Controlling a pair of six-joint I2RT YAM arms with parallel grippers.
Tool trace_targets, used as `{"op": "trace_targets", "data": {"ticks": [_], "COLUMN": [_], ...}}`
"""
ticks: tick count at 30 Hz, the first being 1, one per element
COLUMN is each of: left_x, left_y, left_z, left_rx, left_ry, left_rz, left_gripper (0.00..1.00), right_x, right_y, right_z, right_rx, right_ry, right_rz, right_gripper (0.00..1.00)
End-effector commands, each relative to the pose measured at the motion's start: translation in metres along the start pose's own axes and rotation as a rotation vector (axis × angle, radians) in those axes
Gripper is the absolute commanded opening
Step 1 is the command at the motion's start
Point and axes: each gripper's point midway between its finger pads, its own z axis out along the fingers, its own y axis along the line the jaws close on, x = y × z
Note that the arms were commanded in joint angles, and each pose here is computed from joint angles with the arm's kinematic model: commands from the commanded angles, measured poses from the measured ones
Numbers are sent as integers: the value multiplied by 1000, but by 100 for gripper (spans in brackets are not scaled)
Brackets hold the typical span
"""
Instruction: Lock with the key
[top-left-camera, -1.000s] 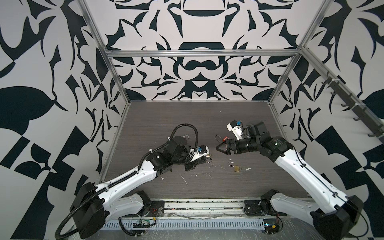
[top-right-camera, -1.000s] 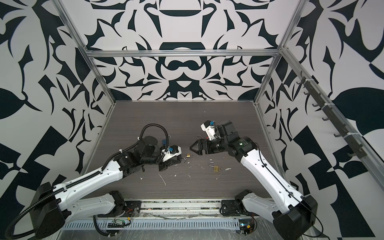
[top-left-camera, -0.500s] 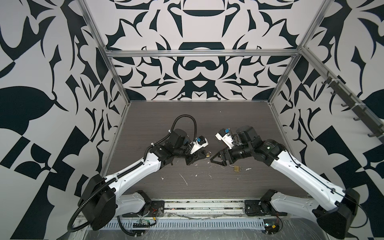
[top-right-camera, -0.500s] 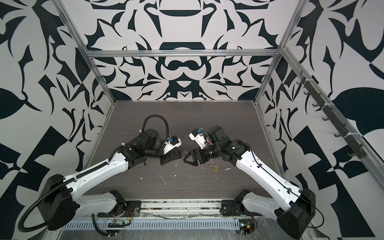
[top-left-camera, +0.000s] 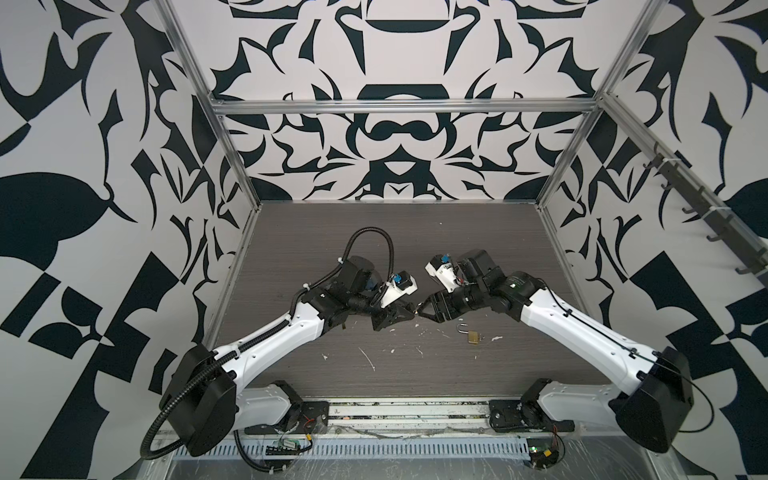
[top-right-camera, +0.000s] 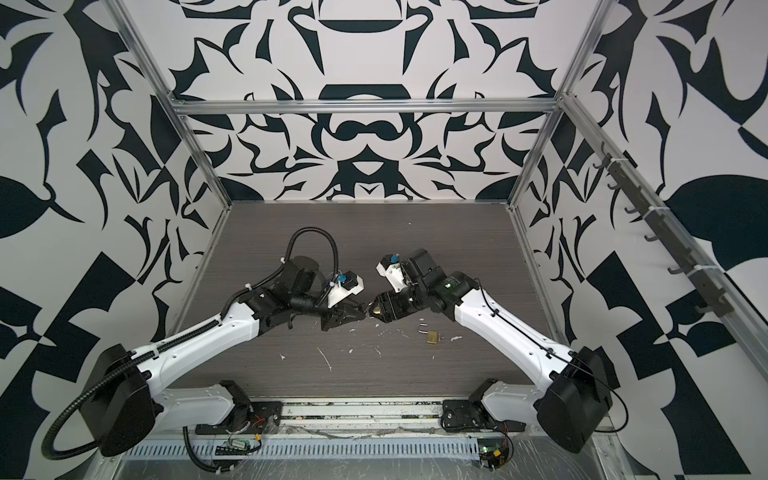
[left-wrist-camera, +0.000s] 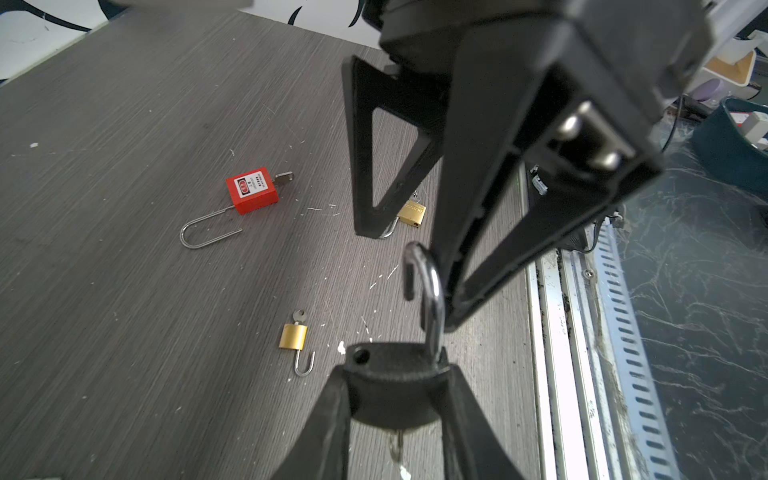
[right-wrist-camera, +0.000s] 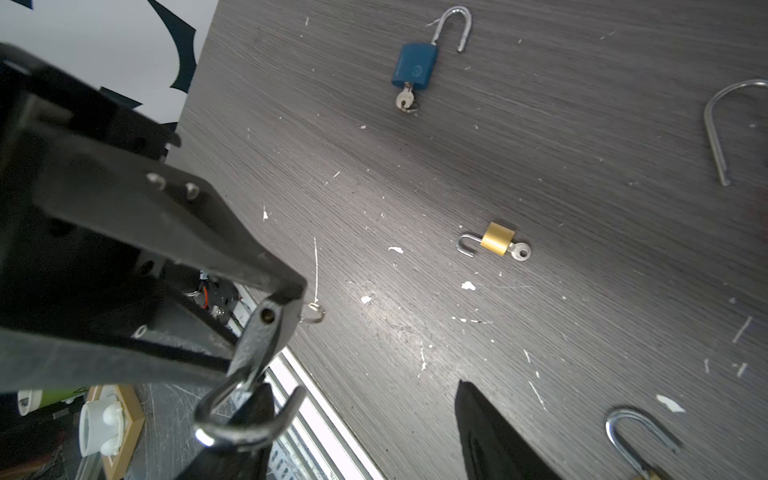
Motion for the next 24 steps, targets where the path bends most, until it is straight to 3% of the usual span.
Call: {"op": "trace_targets", "data": {"ticks": [1, 15, 24], "left_x": [-6, -2, 9], "left_y": [-8, 1, 24], "left_z": [-3, -2, 8], "left_rx": [47, 1, -84], "left_ry": [-10, 17, 77], "left_rz": [13, 34, 0], "left_gripper": [5, 3, 3], "right_x": [-23, -32, -40], "right_y": [5, -7, 21], "right_z": [-7, -32, -26], "right_rx": [10, 131, -67], "right_ry": [-93, -164, -184], "right_rz": [-31, 43, 216], "right_gripper": [70, 73, 66]}}
